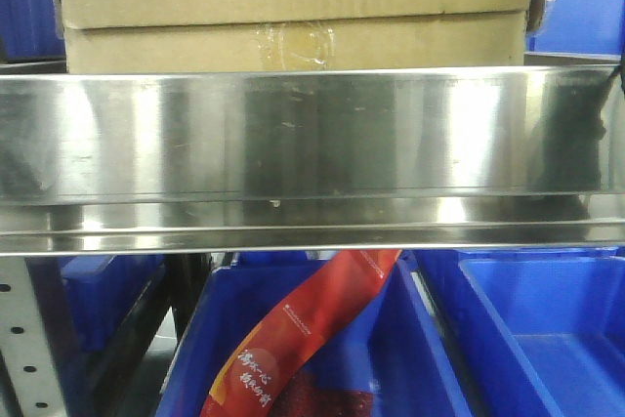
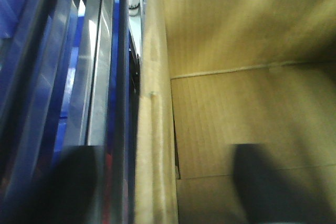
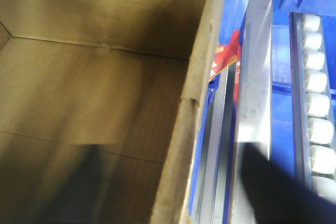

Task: Grab carton from right shelf to conveyor
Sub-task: 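Close both grippers on the carton's opposite side walls, then lift the carton off the shelf with both grippers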

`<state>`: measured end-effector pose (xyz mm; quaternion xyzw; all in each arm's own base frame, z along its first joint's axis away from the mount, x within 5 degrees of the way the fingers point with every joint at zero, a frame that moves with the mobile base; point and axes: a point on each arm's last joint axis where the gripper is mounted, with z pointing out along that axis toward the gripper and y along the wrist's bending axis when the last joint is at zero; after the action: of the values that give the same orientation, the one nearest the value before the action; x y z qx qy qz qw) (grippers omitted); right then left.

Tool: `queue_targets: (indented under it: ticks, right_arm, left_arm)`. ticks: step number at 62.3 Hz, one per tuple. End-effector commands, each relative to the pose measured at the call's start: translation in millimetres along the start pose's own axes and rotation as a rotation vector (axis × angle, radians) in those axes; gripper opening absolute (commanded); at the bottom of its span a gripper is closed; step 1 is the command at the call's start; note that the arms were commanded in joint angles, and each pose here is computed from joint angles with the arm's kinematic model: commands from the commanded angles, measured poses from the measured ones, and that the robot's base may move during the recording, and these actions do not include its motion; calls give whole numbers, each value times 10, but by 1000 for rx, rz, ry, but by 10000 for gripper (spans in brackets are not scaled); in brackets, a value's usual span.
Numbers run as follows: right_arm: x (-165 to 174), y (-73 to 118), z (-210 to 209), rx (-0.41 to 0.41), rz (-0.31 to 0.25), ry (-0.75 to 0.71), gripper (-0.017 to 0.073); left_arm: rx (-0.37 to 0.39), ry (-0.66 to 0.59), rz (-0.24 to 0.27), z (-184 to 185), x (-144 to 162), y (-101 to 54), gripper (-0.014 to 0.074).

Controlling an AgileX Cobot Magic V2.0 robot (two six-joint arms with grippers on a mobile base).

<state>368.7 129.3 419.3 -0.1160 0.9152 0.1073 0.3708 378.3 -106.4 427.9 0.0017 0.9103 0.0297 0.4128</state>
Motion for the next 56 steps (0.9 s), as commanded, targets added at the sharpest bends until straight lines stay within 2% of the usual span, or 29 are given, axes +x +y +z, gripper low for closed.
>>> queue_targets:
  ticks: [1,3,5,10,21,28,36,44,56]
  right_arm:
    - [-37,-15,-48,14,-8,-32,-49]
    - [-35,-15,-48,14,-8,-30,-88]
    - [-35,-15,-48,14,-8,-30,-76]
    - [-35,-15,-48,14,-8,-30,-64]
    - [-50,-7,-149,12,-9,-51,-67]
    - [-69,9,-379,8,-12,-98,-67]
    - [-75,32,-744,1,-16,-170,-67]
    - [-11,51,-1142,-3,-20,-206,-67]
    - [151,64,-1573,-5,-24,-217,-67]
  left_arm:
    - [10,16,-26,37,2,18,78]
    - [14,33,-34,62,15,21,13]
    - [19,45,-43,79,23,31,-45]
    - [26,70,-60,107,40,51,-3]
    - [29,68,-70,47,29,78,-17]
    - [59,46,-97,-166,-36,100,-17]
    - [81,-10,-99,-511,-134,90,-17]
    - [90,-121,-74,-873,-227,43,-17]
    - [181,-204,-41,-1388,-170,-79,-17]
